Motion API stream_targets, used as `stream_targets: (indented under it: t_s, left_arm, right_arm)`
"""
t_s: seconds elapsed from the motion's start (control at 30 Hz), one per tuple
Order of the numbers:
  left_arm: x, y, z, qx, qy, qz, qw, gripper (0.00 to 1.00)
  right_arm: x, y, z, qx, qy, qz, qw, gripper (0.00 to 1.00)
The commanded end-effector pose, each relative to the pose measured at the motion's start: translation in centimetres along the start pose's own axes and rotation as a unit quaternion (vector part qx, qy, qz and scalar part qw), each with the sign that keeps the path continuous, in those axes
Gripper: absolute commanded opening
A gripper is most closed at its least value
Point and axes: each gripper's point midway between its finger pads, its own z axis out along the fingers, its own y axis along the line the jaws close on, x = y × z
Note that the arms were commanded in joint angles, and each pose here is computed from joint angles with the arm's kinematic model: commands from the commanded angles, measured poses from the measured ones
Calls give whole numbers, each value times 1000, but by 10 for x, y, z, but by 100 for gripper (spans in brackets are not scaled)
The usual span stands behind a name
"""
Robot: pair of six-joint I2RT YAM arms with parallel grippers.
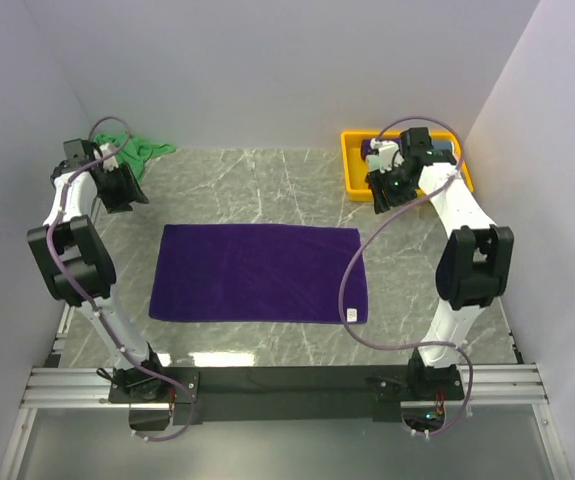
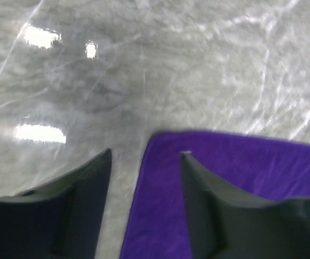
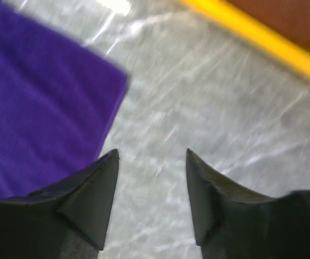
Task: Roll the towels
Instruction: Flatten the towel
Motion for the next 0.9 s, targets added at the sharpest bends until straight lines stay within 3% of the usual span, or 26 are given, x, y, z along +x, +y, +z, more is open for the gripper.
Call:
stream_targets:
  t_s: [0.0, 0.1, 0.17, 0.33, 0.5, 0.63, 0.87]
  left_arm:
    - [2, -17, -38, 21, -30, 88, 995, 49]
    - [34, -25, -41, 55, 12, 161, 985, 33]
    - [68, -27, -44, 77, 65, 191, 976, 29]
    - [142, -18, -55, 102, 164, 233, 953, 33]
    - [191, 0, -79, 92, 209, 294, 928, 33]
    - [230, 7, -97, 100, 253, 282, 920, 32]
    - [249, 16, -105, 98, 284, 246, 921, 31]
  right_arm:
    - [35, 34, -24, -36, 47, -22, 998, 56]
    - [61, 60, -21, -61, 82, -36, 994, 45]
    - [70, 81, -24, -82, 95, -56, 991, 41]
    - [120, 121, -27, -120, 162, -114, 973, 36]
    - [158, 148, -24, -126, 200, -167, 957, 33]
    - [178, 168, -22, -134, 213, -204, 946, 27]
    - [205, 180, -16, -127, 231, -229, 937, 25]
